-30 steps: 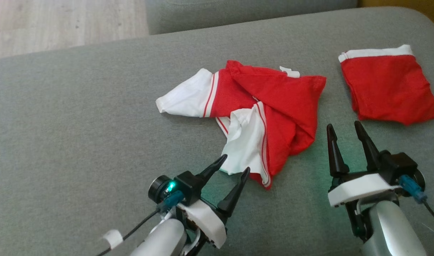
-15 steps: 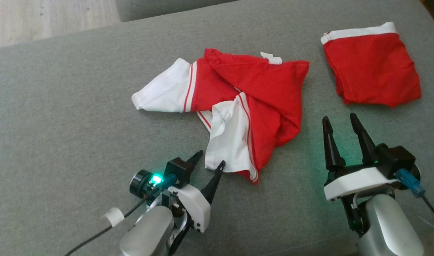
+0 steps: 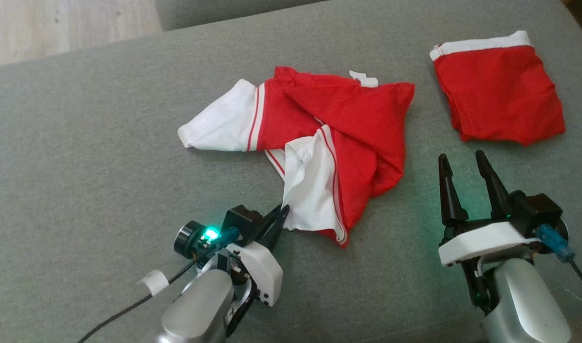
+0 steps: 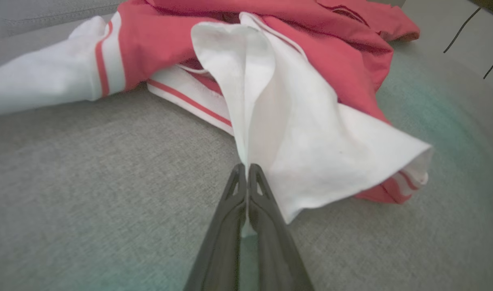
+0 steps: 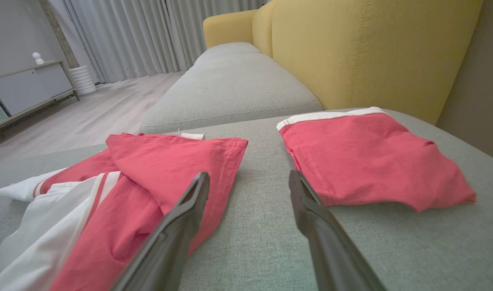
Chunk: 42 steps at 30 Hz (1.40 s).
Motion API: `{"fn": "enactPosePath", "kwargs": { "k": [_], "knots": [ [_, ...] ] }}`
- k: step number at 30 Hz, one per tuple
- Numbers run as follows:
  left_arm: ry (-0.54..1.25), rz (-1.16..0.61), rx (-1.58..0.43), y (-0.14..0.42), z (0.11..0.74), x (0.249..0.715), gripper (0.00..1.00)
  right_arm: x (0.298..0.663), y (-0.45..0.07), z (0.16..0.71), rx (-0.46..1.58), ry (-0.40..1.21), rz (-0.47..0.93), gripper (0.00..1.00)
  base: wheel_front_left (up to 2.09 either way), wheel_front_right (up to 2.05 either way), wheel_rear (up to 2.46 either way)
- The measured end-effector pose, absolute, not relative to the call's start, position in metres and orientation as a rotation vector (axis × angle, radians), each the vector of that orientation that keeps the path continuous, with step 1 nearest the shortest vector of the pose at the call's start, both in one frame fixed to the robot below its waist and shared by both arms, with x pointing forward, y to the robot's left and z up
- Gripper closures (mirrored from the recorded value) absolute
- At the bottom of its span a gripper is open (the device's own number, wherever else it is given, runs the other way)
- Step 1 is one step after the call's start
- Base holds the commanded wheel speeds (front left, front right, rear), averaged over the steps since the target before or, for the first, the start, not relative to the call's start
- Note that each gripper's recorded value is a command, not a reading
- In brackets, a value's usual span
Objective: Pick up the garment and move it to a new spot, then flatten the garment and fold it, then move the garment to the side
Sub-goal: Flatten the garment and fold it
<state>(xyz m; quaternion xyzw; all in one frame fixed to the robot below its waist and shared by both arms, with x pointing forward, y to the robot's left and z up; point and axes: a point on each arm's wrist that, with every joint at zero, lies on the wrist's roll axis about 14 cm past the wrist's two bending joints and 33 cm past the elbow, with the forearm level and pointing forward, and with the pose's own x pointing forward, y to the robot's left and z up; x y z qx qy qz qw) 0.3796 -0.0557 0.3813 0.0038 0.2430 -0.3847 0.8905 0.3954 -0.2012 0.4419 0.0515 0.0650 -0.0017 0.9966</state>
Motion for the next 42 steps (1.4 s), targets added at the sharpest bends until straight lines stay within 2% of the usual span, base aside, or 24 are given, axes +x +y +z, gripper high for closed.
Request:
{"fn": "enactPosePath", "kwargs": {
  "k": [7, 16, 24, 28, 34, 42],
  "knots": [
    [0.372, -0.71, -0.02, -0.033, 0.414, 0.399, 1.0, 0.399, -0.191, 0.451, 0.101, 0.106, 0.028, 0.0, 0.0, 0.0, 0.0],
    [0.133, -0.547, 0.017, 0.03, 0.481, 0.443, 1.0, 0.401, -0.171, 0.453, 0.103, 0.105, 0.085, 0.0, 0.0, 0.0, 0.0],
    [-0.047, -0.525, 0.104, 0.056, 0.544, 0.467, 1.0, 0.4, -0.156, 0.441, 0.118, 0.144, 0.127, 0.0, 0.0, 0.0, 0.0],
    [-0.037, -0.513, 0.182, 0.072, 0.543, 0.469, 1.0, 0.407, -0.15, 0.445, 0.131, 0.134, 0.143, 0.0, 0.0, 0.0, 0.0],
    [-0.035, -0.502, 0.174, 0.079, 0.544, 0.466, 1.0, 0.407, -0.126, 0.439, 0.146, 0.156, 0.21, 0.0, 0.0, 0.0, 0.0],
    [0.031, -0.444, 0.209, 0.105, 0.523, 0.462, 1.0, 0.41, -0.121, 0.439, 0.146, 0.158, 0.226, 0.0, 0.0, 0.0, 0.0]
  ]
}}
